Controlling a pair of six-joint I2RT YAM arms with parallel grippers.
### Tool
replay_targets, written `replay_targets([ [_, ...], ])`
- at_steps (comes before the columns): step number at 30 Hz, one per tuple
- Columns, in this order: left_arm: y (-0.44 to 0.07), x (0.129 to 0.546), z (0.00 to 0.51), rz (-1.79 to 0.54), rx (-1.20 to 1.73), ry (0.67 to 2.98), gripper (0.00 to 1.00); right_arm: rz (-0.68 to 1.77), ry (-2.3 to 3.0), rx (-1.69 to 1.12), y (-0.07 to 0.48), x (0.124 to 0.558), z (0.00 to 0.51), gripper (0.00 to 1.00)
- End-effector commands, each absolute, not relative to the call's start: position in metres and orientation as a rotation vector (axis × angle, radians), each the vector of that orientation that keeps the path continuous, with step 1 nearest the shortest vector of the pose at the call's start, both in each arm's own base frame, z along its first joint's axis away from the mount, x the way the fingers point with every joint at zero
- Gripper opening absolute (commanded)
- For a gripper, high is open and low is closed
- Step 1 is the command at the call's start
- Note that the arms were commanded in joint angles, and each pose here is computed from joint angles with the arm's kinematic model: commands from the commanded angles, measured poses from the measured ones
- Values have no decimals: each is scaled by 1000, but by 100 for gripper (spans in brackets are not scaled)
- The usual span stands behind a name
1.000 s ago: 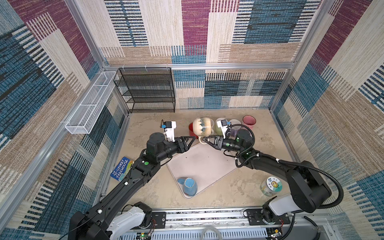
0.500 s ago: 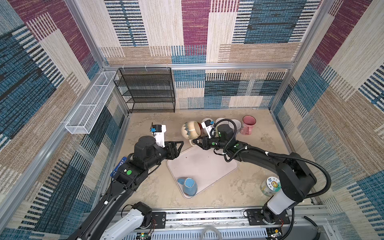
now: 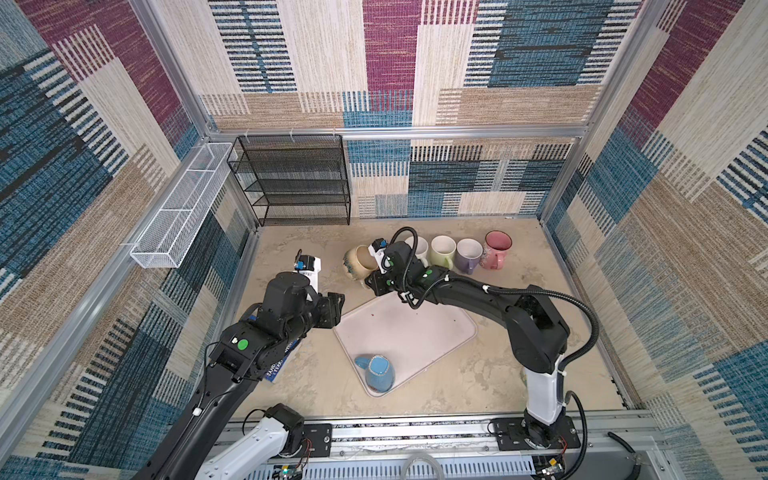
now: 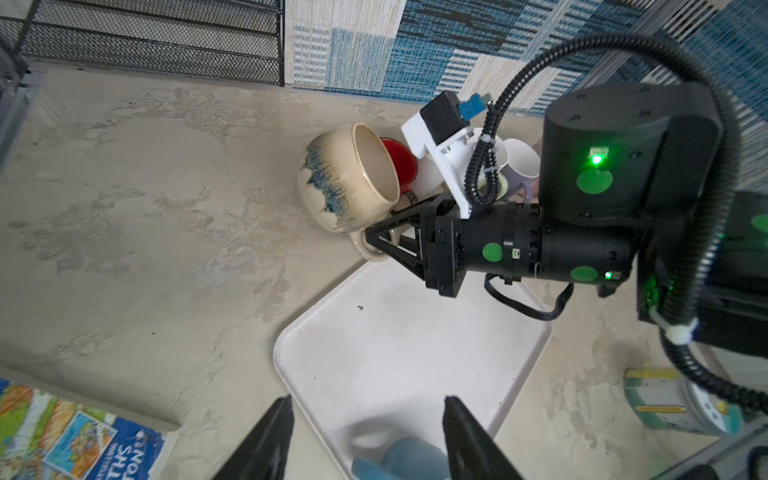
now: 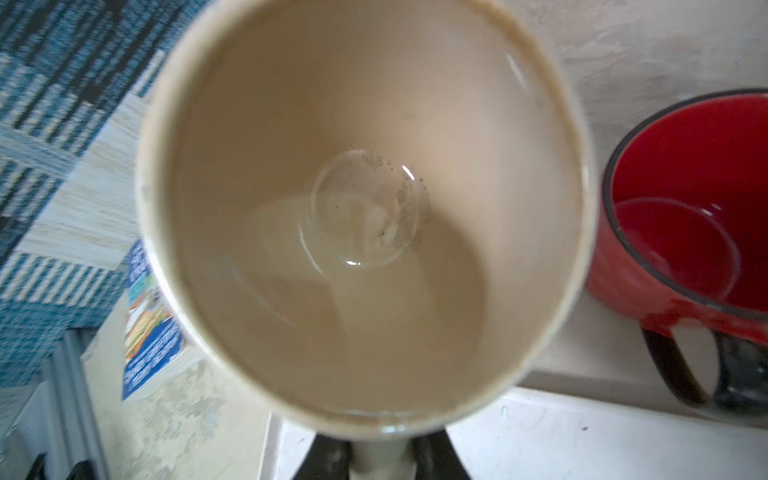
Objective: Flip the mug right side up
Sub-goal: 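Lower the cream mug upright beside the red mug with the right gripper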
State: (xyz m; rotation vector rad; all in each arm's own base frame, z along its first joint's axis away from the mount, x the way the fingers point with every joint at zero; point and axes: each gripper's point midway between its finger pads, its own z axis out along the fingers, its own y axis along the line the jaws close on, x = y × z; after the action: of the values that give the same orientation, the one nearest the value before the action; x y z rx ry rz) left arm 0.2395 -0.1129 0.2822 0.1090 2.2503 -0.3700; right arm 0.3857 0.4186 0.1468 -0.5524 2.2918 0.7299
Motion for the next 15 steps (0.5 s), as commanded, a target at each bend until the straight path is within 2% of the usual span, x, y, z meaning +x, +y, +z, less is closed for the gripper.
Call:
replay_targets([
  [1,-96,233,274,-230,156,2291,62,530,2270,-510,412,410,148,0],
  [15,-81,229,246,-109,176,2349,62,236,2317,-534,422,443,114,0],
])
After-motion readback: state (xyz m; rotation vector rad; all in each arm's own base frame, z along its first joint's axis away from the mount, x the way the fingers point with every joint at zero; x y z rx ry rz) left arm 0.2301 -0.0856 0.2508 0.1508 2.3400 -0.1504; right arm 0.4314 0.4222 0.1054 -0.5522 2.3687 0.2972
